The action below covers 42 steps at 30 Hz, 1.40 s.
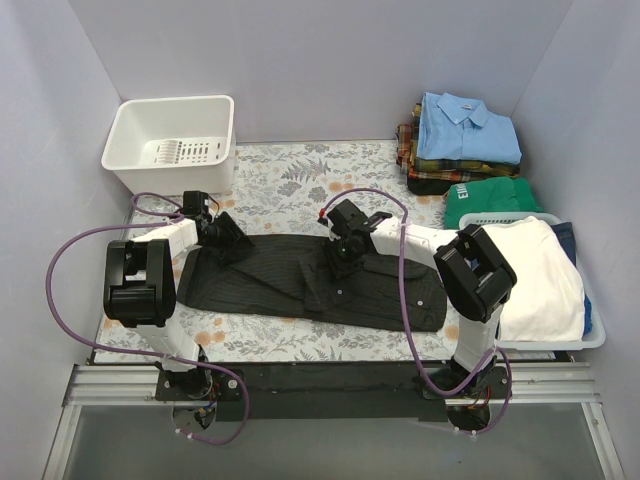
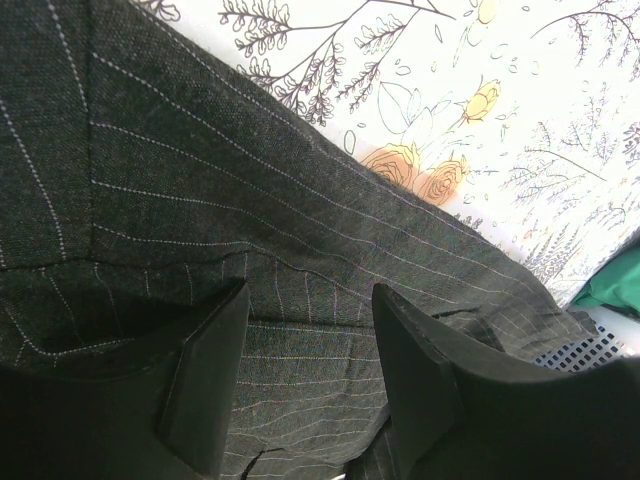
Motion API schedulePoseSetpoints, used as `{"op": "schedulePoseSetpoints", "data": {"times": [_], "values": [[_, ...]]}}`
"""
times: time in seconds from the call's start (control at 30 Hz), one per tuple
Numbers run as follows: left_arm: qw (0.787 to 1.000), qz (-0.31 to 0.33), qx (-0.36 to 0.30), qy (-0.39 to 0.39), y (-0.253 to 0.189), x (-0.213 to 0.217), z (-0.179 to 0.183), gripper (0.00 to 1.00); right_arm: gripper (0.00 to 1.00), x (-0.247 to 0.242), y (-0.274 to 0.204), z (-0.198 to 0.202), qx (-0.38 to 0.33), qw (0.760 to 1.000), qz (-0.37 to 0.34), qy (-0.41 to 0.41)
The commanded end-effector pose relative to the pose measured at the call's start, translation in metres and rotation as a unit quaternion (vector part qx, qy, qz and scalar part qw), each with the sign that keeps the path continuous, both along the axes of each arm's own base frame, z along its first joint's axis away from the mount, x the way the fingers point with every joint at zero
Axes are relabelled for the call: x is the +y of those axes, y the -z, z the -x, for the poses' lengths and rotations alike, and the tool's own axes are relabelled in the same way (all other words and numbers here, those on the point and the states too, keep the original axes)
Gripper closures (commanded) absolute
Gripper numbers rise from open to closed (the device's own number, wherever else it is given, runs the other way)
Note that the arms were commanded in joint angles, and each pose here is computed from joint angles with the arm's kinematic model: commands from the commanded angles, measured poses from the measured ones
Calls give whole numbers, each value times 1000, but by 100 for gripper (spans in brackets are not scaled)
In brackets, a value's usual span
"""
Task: Fold and stack the long sleeve shirts
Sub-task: Fold the shirt
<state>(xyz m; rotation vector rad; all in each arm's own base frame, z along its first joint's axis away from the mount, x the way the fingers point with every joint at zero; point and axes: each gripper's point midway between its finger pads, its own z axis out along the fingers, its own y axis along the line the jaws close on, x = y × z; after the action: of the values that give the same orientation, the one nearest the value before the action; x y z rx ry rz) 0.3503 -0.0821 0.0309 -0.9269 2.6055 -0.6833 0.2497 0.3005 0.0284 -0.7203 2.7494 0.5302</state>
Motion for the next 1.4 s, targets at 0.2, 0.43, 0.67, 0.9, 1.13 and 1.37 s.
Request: {"op": "schedulePoseSetpoints", "data": {"times": [0.2,0.43,0.67,0.9,1.13,1.37], "values": [[998,-44,44,-7,22,15,19,48,87,15,-22,-7,-18,999,-41,-2],[997,-54,47,-13,25,19,19,49,99,-13,-57,-12,-71,997,-11,39],[997,-62,50,-16,29,21,17,50,99,-69,-84,-16,-136,983,30,117],[996,-66,50,-16,30,23,16,50,99,-113,-75,-5,-133,973,69,179],[996,-68,49,-17,28,23,12,50,99,-167,-65,12,-129,944,119,278],[996,-68,52,-13,29,23,13,50,99,-198,-68,5,-135,930,130,315]]}}
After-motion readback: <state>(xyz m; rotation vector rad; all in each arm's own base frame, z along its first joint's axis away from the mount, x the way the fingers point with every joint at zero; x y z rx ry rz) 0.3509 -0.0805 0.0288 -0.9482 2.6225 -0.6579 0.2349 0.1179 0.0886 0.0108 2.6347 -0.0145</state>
